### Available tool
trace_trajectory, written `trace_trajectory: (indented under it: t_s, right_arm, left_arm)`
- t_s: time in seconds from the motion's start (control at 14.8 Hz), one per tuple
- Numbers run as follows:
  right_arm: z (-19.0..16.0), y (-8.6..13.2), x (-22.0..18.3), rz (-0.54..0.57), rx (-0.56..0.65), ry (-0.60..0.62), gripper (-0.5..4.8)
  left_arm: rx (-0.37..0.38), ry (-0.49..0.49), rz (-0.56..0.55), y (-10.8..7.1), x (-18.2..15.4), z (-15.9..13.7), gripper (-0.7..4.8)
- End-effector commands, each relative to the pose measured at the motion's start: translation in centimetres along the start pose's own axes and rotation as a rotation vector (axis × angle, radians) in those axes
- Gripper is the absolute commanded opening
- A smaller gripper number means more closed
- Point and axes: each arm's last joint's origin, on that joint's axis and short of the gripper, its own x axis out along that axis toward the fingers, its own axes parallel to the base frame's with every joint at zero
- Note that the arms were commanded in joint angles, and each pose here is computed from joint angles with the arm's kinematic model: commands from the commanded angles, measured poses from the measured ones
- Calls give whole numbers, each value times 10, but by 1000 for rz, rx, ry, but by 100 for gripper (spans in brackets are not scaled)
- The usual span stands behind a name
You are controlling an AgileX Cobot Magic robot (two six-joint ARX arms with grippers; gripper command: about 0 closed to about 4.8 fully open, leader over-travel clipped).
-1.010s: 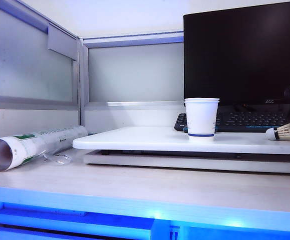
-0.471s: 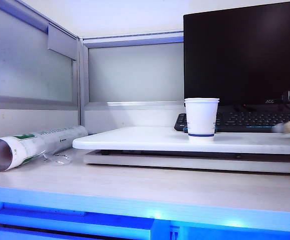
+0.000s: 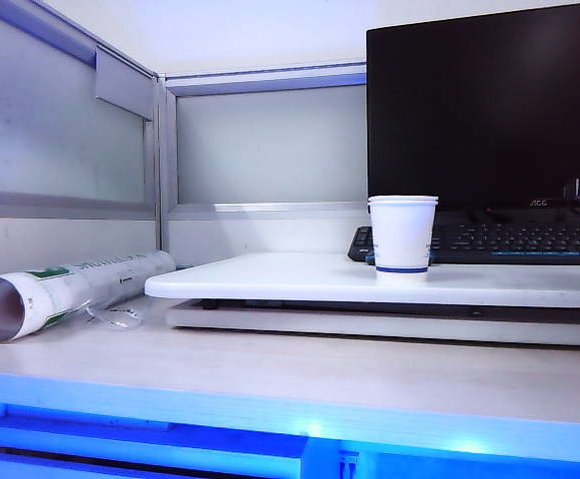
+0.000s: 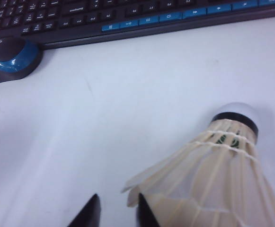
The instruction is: Pick up the badminton from the table and put it into the white paper cup.
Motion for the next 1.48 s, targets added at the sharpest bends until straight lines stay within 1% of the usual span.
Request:
trace_trajectory:
  t_s: [0.07, 0.13, 0.54, 0.74, 1.08, 1.21, 1.41, 1.48]
  right_arm:
    - [4, 1, 0, 6, -5, -25, 26]
    - [4, 1, 0, 7, -6, -28, -8]
    - [9, 3, 0, 30, -16, -81, -8]
    - [14, 7, -2, 114, -29, -105, -8]
    - [29, 15, -15, 179, -50, -165, -8]
    - [36, 19, -21, 227, -61, -189, -8]
    - [46, 25, -32, 289, -11, -215, -8]
    - [49, 26, -35, 303, -15, -227, -8]
  left_arm:
    - [-13, 18, 0, 0, 0, -2, -5]
    - [-13, 18, 0, 0, 0, -2, -5]
    - [-13, 18, 0, 0, 0, -2, -5]
    - [-13, 18, 0, 0, 0, -2, -5]
    - [-12, 17, 1, 0, 0, -2, -5]
    - [-12, 17, 1, 0, 0, -2, -5]
    - [-12, 17, 1, 0, 0, -2, -5]
    - [-12, 17, 1, 0, 0, -2, -5]
